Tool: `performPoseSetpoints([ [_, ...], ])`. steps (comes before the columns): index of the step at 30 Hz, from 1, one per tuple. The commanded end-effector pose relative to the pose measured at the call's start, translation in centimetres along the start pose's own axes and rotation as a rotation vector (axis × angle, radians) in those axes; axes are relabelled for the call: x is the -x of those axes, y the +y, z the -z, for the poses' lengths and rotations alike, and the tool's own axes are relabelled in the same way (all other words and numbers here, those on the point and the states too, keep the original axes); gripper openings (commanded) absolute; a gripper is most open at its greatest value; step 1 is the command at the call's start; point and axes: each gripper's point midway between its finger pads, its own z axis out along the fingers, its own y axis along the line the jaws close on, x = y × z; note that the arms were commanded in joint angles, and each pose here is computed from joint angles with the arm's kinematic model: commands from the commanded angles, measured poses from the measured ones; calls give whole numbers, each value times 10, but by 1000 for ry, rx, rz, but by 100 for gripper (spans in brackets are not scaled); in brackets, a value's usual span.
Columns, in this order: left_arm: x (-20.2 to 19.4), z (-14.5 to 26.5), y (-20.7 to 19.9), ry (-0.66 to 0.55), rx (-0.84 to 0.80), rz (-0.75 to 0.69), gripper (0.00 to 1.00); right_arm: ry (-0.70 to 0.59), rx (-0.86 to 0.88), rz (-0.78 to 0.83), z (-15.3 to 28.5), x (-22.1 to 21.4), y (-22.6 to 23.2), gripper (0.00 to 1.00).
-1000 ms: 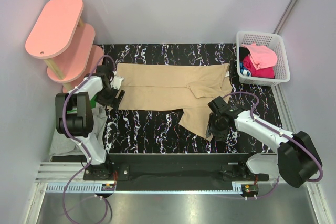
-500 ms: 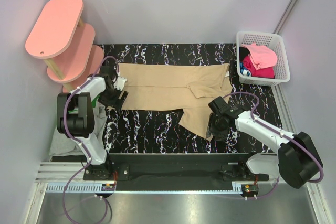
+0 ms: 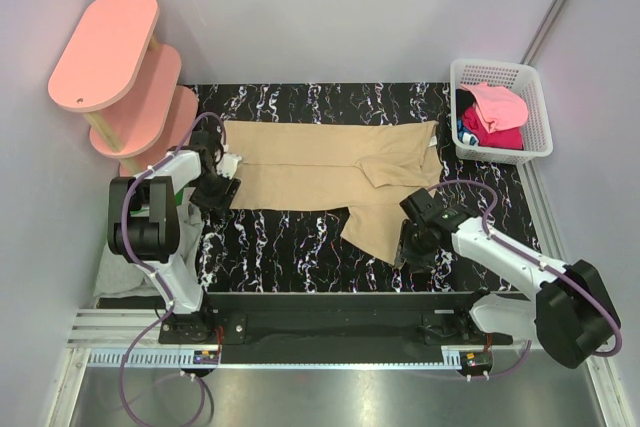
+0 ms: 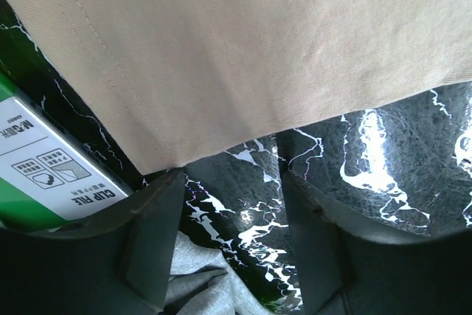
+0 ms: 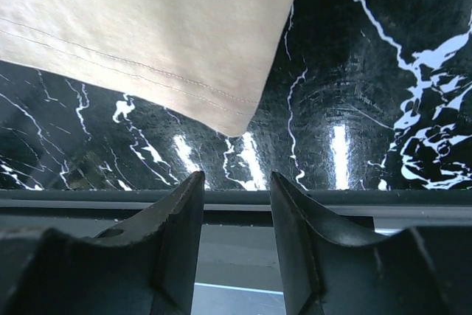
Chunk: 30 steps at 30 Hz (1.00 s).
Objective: Fold and stack the t-shirts
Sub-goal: Fold the tshirt
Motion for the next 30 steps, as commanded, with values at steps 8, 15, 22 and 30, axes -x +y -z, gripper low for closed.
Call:
performPoseSetpoints([
  [8, 9, 1, -2, -43, -19, 5, 53, -16, -28, 13, -8, 7, 2, 50],
  [15, 5, 2, -1, -38, -11, -7, 31, -31, -77, 56, -23, 29, 12, 49],
  [22, 8, 3, -1, -46, -16, -2, 26, -31, -45, 54, -21, 32, 22, 24],
  [30, 10, 5, -2, -56, -18, 0, 19, -31, -43, 37, -13, 28, 19, 0],
])
